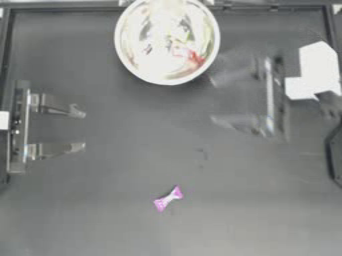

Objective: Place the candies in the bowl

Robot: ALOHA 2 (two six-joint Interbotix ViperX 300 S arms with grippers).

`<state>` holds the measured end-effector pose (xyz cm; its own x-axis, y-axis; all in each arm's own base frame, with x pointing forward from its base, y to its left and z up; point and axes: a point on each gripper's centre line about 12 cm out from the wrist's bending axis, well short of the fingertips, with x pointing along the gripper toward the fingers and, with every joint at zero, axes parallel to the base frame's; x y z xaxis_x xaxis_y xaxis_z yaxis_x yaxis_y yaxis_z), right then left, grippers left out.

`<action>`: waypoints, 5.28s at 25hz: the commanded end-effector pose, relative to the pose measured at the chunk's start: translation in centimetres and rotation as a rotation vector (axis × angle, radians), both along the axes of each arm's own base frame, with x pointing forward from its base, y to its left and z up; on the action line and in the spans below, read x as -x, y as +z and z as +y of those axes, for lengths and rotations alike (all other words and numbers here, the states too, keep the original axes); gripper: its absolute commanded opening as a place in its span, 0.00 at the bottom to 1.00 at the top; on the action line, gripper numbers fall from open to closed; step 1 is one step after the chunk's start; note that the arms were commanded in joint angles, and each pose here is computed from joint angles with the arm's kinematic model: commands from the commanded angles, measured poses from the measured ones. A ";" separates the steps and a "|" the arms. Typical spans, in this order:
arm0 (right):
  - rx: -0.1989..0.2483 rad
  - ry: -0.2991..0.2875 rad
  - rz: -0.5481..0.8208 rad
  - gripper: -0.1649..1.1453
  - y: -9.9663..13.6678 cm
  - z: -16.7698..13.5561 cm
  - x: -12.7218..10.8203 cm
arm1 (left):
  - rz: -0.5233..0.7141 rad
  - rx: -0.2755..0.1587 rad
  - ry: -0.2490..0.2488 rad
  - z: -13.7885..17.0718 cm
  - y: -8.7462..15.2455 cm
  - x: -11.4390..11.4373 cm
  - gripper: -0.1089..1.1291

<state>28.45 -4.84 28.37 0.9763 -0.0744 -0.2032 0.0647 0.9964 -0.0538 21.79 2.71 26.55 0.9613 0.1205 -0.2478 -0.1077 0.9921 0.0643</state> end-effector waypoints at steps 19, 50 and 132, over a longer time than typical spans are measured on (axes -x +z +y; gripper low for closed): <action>-0.056 0.043 -0.035 0.87 0.2 4.1 6.5 | 0.226 0.250 0.004 0.1 0.0 -5.3 0.85; -0.075 0.048 -0.011 0.87 -1.2 4.2 6.8 | 0.665 0.306 -0.033 -5.1 -6.5 -17.4 0.85; -0.085 0.075 -0.033 0.86 -1.8 4.8 8.2 | 0.554 0.078 0.204 4.5 1.0 -18.3 0.43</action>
